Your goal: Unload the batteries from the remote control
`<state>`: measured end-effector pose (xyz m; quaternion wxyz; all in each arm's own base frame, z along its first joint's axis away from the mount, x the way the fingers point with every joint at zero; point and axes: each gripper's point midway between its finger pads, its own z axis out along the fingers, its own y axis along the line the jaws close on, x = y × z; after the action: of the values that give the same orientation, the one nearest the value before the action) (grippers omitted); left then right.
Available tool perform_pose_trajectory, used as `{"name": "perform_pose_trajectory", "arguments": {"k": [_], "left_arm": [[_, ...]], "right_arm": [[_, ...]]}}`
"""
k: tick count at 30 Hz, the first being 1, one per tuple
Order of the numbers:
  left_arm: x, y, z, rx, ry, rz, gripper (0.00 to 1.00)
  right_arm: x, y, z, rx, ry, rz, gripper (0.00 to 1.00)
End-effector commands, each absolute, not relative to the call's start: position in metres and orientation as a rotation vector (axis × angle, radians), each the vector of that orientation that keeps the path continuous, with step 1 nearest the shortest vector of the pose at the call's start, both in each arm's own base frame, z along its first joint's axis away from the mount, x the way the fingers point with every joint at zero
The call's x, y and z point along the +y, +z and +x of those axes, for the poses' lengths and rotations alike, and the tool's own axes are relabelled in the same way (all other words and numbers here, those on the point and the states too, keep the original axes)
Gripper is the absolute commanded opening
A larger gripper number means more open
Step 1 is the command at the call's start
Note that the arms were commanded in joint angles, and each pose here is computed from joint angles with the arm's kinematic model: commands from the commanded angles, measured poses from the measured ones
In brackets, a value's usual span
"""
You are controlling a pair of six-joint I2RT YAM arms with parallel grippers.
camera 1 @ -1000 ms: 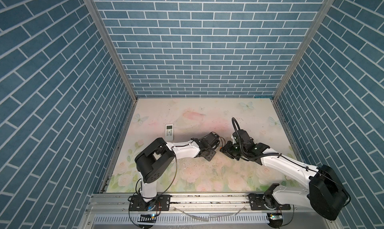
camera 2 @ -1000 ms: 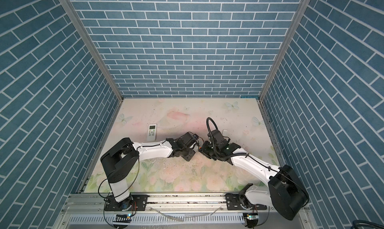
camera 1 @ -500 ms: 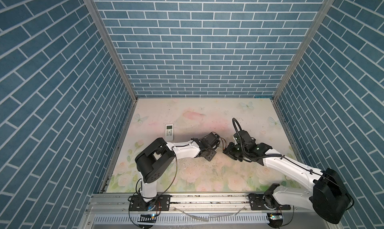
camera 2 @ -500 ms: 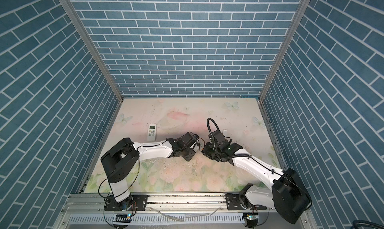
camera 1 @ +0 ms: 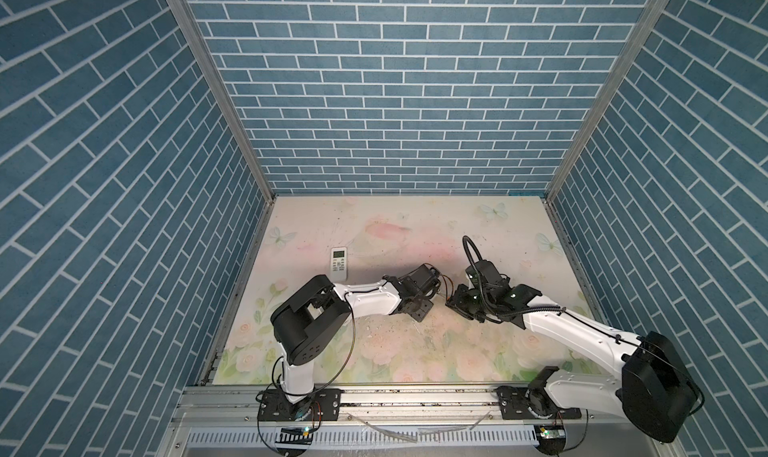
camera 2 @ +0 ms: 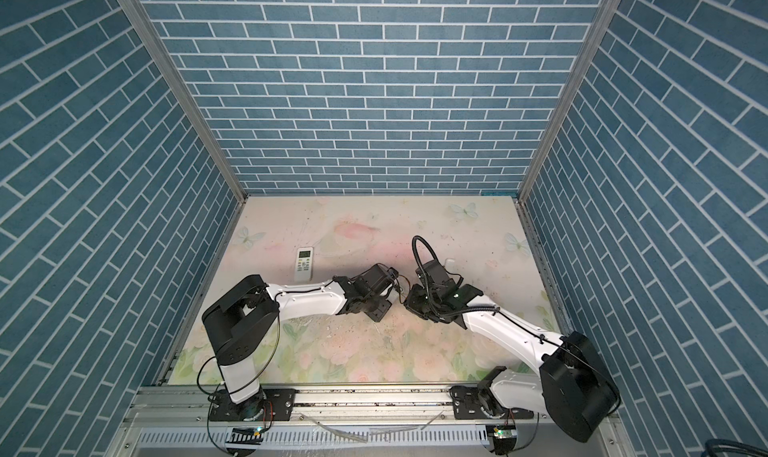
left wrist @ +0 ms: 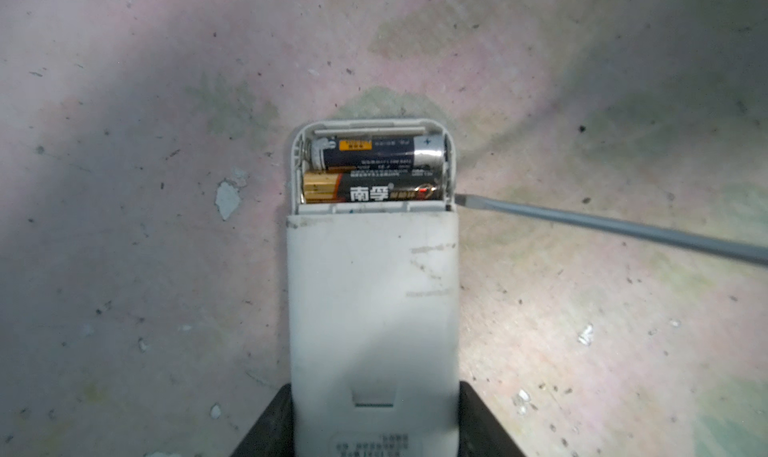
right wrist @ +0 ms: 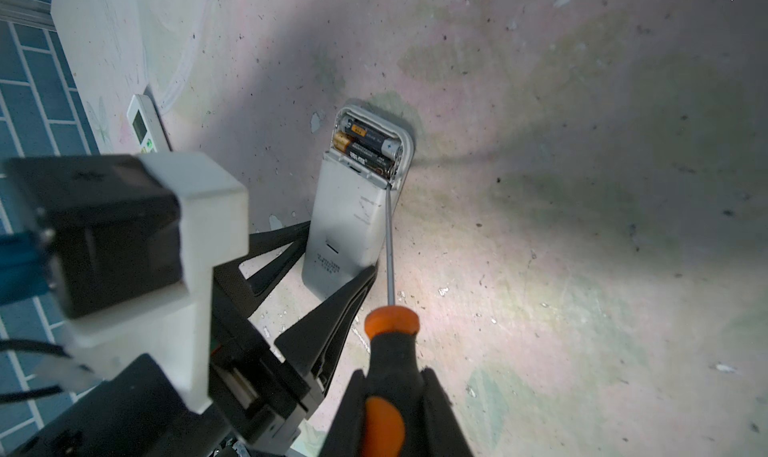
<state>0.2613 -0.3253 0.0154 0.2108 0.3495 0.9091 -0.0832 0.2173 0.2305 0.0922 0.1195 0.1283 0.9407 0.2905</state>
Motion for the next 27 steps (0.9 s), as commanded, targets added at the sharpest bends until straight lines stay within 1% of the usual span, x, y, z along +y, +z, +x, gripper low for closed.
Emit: {"name": "perform_pose_trajectory", "arguments": {"k": [1, 17, 27], "left_arm": [[-0.288, -0.050, 0.205, 2.751, -0.118, 1.170, 0.32], [-0.287, -0.050, 0.204, 2.754, -0.122, 1.172, 0.32], [-0.288, -0.053, 0.202, 2.757, -0.125, 1.180, 0.31]], "right_arm": [[0.236, 0.101, 0.226, 2.717, 0.870, 0.348, 0.00], [0.243, 0.095, 0.232, 2.685, 0.923, 0.346, 0.00], [0.257, 0.115, 0.242, 2.593, 1.035, 0.290, 0.00]]}}
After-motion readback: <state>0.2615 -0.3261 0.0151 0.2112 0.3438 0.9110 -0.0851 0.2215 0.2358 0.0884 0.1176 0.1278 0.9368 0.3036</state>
